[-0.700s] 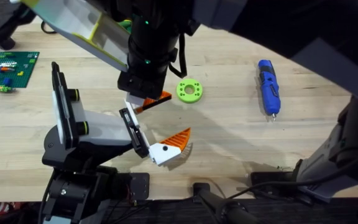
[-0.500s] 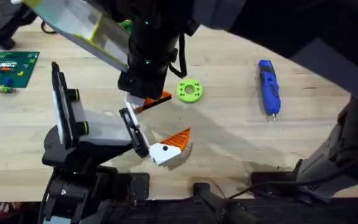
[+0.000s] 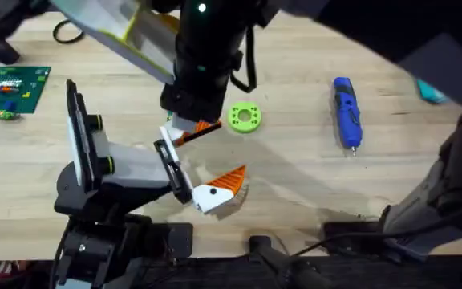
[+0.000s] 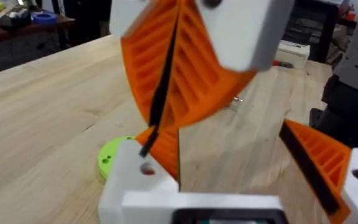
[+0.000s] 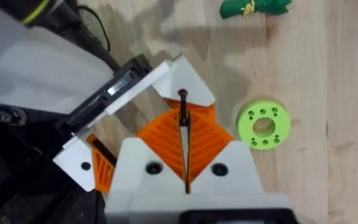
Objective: Pick up the gripper from the table and insert it into the empty holder that is missing its gripper. Then pick up a screw, insert it into the mounting hole, and use the screwdriver to tighten it. Finally, clean up the table by picking up the vegetable and placing it into the bucket.
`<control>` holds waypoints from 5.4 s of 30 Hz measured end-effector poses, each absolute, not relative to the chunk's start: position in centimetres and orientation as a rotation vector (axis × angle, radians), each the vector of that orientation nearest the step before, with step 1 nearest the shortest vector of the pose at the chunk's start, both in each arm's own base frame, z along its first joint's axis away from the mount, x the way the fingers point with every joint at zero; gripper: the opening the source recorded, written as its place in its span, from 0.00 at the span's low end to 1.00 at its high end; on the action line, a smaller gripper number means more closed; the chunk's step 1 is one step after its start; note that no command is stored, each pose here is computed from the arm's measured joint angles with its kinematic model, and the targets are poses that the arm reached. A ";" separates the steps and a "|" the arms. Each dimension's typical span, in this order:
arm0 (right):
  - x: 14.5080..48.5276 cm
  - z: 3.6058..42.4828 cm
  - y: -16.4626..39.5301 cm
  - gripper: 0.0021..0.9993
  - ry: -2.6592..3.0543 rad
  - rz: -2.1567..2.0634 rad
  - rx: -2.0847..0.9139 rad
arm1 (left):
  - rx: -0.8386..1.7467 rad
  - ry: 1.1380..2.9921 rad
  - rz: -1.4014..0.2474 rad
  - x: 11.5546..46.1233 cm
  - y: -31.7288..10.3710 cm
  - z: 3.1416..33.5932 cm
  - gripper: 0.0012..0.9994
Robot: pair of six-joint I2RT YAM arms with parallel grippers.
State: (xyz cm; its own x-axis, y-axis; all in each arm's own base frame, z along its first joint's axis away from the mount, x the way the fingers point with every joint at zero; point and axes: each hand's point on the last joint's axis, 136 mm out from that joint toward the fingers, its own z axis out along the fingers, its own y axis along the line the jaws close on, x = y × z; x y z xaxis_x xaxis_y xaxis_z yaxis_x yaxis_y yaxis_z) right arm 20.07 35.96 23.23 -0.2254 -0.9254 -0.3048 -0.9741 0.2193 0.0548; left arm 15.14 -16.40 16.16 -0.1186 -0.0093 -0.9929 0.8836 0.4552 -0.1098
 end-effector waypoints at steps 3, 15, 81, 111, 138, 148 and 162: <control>20.3 23.9 35.6 0.00 2.278 0.344 -1.793 | 0.807 1.495 -0.923 15.1 -16.4 16.2 0.99; 20.4 23.9 35.1 0.00 2.295 0.327 -1.790 | 0.807 1.495 -0.923 15.1 -16.4 16.2 0.99; 20.3 21.3 36.3 0.00 2.331 0.318 -1.841 | 0.793 1.504 -0.930 15.2 -16.4 16.2 0.99; 20.9 22.3 37.4 0.00 2.290 0.350 -1.798 | 0.794 1.503 -0.930 15.2 -16.4 16.2 0.99; 20.6 24.0 37.6 0.00 2.251 0.401 -1.781 | 0.794 1.503 -0.930 15.2 -16.4 16.2 0.99; 20.4 24.4 37.1 0.00 2.253 0.390 -1.781 | 0.794 1.503 -0.930 15.2 -16.4 16.2 0.99; 20.2 24.3 36.8 0.00 2.256 0.354 -1.793 | 0.794 1.503 -0.930 15.2 -16.4 16.2 0.99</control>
